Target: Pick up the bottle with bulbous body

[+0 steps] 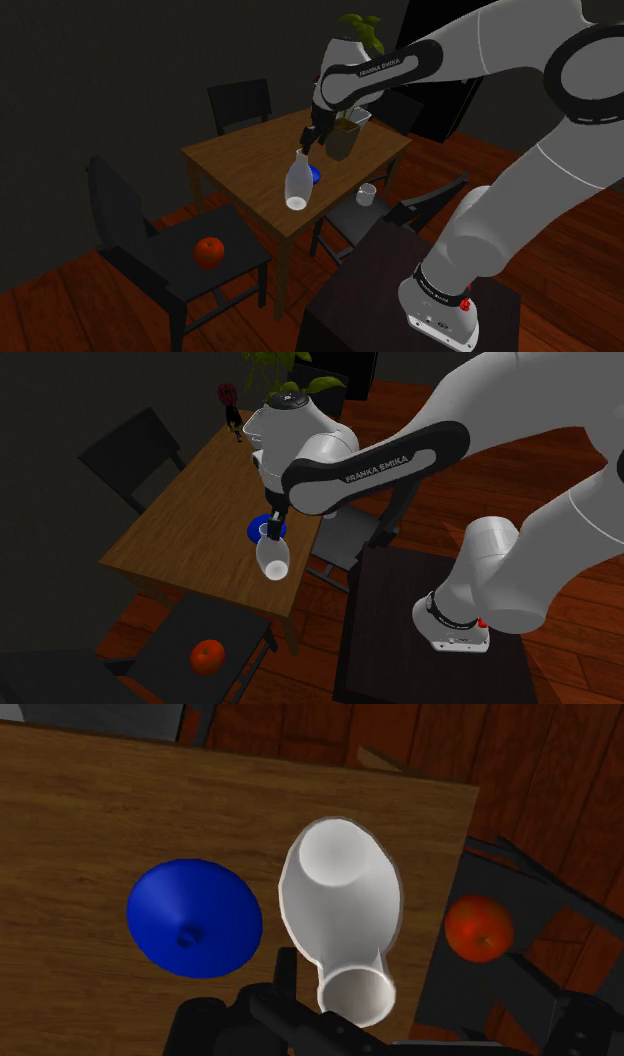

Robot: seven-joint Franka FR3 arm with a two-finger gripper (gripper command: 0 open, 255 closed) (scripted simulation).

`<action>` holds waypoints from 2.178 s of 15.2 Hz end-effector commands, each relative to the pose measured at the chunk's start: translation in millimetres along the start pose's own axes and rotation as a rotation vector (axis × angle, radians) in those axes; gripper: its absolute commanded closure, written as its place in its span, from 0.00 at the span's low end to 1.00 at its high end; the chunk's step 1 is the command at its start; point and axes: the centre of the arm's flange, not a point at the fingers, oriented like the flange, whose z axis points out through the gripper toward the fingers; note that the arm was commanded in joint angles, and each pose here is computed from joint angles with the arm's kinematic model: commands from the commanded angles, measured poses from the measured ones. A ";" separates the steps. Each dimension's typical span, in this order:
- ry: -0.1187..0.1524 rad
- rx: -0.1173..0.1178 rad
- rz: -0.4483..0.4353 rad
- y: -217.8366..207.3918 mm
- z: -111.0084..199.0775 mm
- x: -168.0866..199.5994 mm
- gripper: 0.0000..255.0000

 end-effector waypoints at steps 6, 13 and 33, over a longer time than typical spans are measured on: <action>0.010 -0.007 -0.010 8.8 52.6 28.8 0.00; 0.010 -0.007 -0.010 9.1 76.3 25.5 1.00; 0.010 -0.007 -0.010 8.7 19.0 33.7 1.00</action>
